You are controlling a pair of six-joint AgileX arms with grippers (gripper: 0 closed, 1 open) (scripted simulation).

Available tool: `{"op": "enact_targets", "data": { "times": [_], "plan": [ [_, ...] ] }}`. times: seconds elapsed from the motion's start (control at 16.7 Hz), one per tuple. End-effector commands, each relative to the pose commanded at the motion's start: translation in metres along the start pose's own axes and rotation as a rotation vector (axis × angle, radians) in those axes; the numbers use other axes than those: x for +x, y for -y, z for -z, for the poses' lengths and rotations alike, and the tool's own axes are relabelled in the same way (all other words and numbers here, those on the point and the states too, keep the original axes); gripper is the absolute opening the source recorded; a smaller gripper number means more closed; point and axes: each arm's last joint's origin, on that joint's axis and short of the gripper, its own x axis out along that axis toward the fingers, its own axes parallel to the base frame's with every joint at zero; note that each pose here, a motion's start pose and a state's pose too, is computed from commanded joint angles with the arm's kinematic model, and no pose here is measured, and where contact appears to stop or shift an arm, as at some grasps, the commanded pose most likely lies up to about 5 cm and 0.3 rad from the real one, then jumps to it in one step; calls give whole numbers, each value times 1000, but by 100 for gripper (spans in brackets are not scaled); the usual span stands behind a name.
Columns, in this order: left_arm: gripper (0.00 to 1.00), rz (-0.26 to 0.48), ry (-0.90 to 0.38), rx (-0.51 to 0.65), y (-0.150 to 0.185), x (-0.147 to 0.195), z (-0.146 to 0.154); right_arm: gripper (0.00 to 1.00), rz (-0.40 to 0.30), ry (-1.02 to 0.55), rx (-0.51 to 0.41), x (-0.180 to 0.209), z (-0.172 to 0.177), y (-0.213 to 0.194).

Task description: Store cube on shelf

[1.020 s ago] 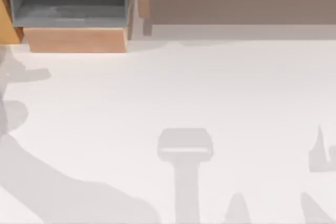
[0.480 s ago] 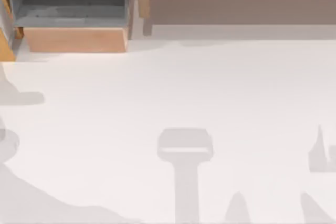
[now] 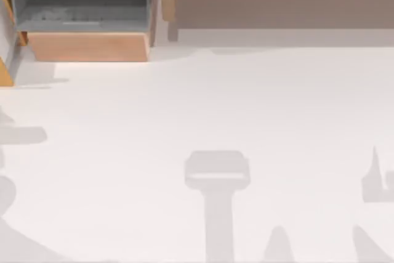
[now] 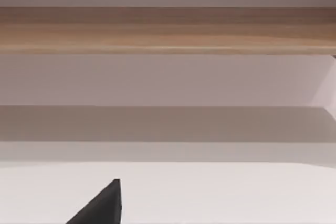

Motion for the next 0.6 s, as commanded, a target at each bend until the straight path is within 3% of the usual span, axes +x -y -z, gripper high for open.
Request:
{"op": "enact_targets", "data": {
  "times": [0.18,0.6],
  "plan": [
    [0,-4,0,1,0,-23,-1,100,0,0,0,0,0,0],
    [0,-8,5,9,0,-36,0,100,0,0,0,0,0,0]
  ]
}}
